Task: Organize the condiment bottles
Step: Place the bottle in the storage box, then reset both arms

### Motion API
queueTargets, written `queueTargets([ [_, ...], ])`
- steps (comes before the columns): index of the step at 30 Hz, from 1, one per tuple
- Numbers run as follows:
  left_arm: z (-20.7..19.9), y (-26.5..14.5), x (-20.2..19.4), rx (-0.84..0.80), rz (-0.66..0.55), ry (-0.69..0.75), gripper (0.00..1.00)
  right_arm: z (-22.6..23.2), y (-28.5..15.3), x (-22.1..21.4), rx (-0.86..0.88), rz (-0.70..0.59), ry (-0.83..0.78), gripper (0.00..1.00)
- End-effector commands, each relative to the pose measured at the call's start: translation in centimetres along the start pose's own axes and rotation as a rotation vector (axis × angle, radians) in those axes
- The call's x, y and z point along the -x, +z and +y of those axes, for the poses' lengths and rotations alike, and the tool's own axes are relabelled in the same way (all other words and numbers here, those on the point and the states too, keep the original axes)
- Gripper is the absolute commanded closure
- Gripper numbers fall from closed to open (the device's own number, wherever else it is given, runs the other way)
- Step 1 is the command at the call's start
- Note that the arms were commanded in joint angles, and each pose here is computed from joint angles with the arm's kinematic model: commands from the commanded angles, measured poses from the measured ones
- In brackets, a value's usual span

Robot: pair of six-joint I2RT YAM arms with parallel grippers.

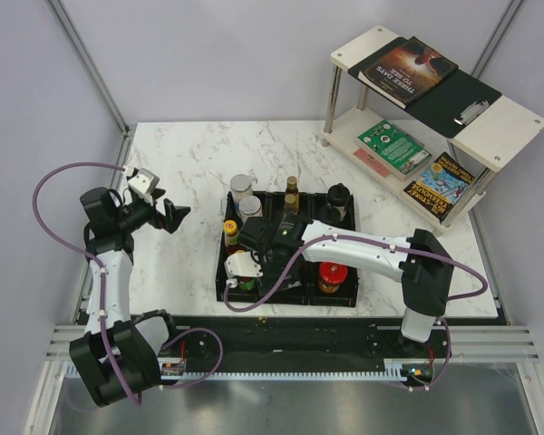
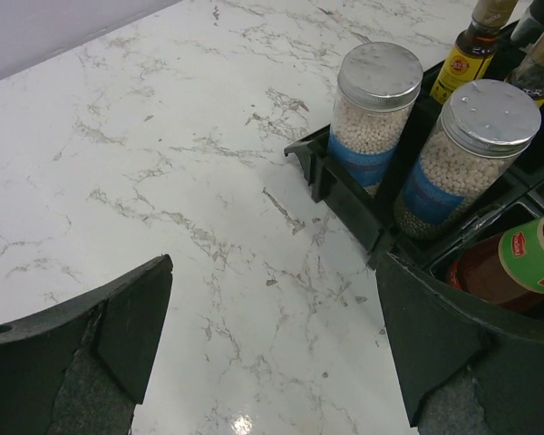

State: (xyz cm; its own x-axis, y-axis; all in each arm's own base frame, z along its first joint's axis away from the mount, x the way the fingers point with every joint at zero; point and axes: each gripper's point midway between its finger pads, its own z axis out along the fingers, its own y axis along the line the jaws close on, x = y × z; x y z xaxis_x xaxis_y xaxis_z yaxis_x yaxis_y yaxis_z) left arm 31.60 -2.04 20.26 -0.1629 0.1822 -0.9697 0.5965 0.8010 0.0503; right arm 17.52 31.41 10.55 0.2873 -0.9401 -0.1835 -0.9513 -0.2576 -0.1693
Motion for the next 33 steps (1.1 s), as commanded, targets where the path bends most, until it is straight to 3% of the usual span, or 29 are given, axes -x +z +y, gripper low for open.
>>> queueTargets([
  [1,-0.4,-0.1,1.0,-0.027,-0.040,0.007,0.01,-1.3,-1.2,1.1,-0.068,-0.054,0.001,0.06],
  [2,-0.4,-0.1,1.0,-0.026,-0.040,0.006,0.01,-1.6,-1.6,1.3,-0.078,-0.066,0.006,0.02],
  [9,-0.5,-0.1,1.3,-0.033,-0.047,0.018,0.01,-3.7,-6.7,2.6,-0.193,-0.150,0.033,0.02],
  [17,-1.2,-0.3,3.2,-0.120,-0.024,-0.046,0.01,-10.6,-20.0,0.3,-0.640,-0.334,0.213,0.02],
  [20,-1.0,-0.5,4.8,-0.150,0.006,-0.094,0.01,-14.1,-24.1,-3.5,-0.829,-0.366,0.375,0.02],
  [23,-0.5,-0.9,6.9,-0.135,-0.010,-0.066,0.01,-16.2,-29.1,-9.9,-1.037,-0.433,0.596,0.02],
  [25,0.0,-1.1,8.7,-0.103,-0.046,-0.033,0.01,-16.6,-30.1,-12.2,-1.132,-0.467,0.686,0.02],
  [33,2.1,-3.4,16.4,0.074,-0.139,0.032,0.01,-14.4,-37.0,-25.9,-1.590,-0.472,1.080,0.02],
])
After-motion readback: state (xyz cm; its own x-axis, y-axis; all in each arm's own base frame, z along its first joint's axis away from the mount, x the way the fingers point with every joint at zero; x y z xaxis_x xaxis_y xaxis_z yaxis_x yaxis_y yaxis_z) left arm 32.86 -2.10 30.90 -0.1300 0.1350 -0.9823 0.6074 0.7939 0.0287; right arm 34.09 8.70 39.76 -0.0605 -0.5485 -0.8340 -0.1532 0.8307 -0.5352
